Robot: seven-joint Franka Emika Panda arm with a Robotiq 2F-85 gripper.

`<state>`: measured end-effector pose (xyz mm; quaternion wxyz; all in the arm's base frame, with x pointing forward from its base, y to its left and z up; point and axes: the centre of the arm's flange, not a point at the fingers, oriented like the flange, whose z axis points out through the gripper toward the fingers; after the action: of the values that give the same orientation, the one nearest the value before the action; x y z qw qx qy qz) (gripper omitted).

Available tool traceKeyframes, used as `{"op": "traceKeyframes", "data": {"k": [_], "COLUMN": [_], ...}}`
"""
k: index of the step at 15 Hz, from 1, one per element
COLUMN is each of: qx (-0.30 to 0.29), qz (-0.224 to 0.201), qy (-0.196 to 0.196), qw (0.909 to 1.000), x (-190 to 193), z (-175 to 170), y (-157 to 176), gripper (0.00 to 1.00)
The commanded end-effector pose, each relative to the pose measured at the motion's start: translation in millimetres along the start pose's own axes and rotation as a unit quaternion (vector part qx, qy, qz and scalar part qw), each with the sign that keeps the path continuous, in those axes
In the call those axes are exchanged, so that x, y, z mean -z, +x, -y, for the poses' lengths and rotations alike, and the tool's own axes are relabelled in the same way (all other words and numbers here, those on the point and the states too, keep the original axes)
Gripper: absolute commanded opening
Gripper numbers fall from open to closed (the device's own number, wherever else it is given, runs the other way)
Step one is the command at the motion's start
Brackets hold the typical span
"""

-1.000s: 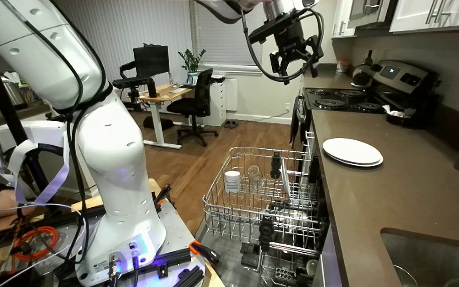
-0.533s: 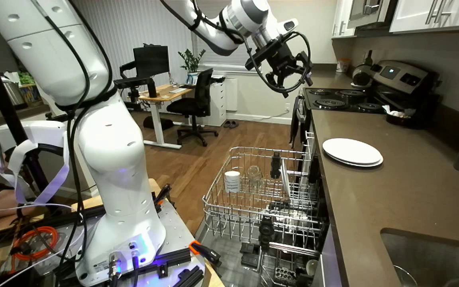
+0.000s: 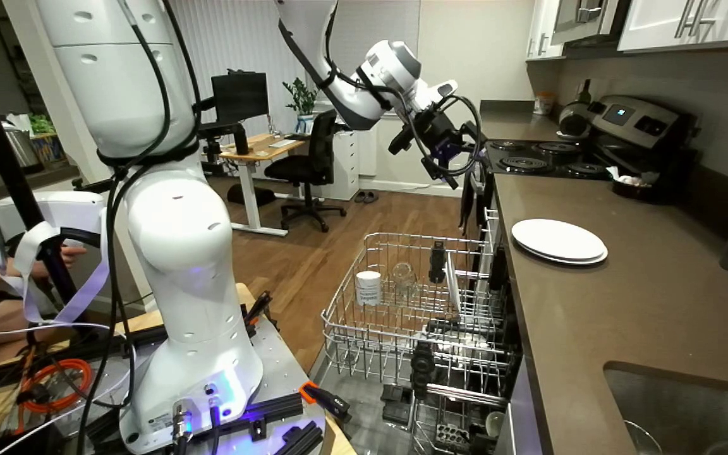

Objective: Pick up the white plate from the countertop and put it in the dishwasher

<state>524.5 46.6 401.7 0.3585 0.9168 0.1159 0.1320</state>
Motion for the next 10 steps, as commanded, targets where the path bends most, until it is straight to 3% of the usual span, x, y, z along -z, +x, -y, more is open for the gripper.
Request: {"op": "traceKeyframes", "data": {"k": [1, 4, 10], "qx": [-0.003, -0.006, 0.000], "qz": [0.033, 0.044, -0.013], "qy": [-0.030, -0.041, -0.074], "qw": [0.9990, 0.9982, 0.9972], "x": [-13.7, -20.7, -30.9], "z": [41.6, 71.8, 105.2], "y": [26.2, 38.4, 60.0], "gripper": [1.00, 1.00, 1.00]}}
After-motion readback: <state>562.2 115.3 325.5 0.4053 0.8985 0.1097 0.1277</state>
